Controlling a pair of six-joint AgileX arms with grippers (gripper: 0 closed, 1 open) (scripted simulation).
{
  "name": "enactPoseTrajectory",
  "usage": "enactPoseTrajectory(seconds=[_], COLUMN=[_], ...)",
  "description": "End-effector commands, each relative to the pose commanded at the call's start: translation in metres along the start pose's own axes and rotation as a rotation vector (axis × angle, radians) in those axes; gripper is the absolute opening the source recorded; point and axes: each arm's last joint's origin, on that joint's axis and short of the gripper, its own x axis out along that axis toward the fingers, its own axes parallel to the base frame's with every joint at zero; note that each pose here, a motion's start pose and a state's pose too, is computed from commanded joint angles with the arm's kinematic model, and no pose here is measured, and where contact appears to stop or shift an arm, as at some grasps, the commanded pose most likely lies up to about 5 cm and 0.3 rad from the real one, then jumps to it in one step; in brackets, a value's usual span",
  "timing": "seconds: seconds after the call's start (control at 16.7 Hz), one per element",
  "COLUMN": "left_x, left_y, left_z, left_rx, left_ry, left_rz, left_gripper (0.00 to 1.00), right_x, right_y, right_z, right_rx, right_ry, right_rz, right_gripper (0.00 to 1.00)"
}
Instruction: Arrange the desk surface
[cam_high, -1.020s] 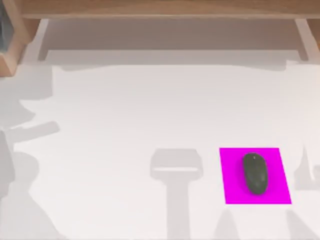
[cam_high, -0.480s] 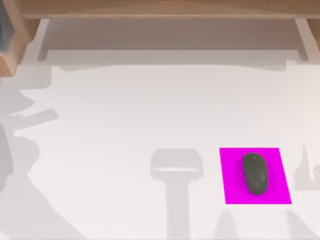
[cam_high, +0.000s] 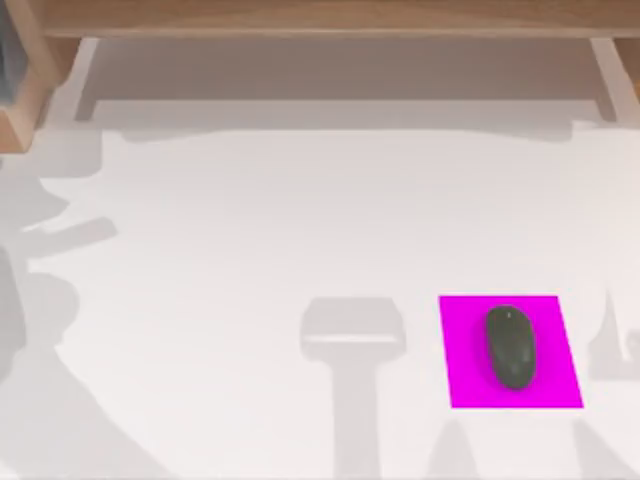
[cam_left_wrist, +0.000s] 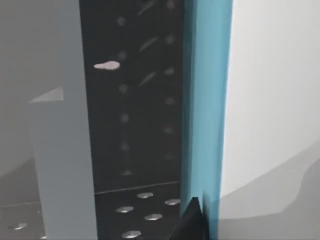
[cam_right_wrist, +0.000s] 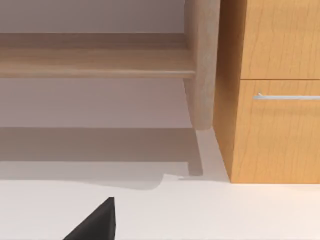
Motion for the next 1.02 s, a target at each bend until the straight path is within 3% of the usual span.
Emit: enactPoseTrajectory(seconds=[0.42,1.02], left_x=[0.0000,-0.0015], left_y=[0.0000,0.0003], left_z=[0.0000,-0.0007], left_rx=[0.000,0.000], left_ry=[0.000,0.002], left_rz=[0.000,0.001], left_gripper=[0.98,1.00], right_x=[0.0000,0.0000], right_y=[0.0000,0.0000], right_z=[0.0000,0.0000], right_rx=[0.000,0.000], right_ry=[0.000,0.000], right_rz=[0.000,0.000], right_gripper=[1.00,1.00])
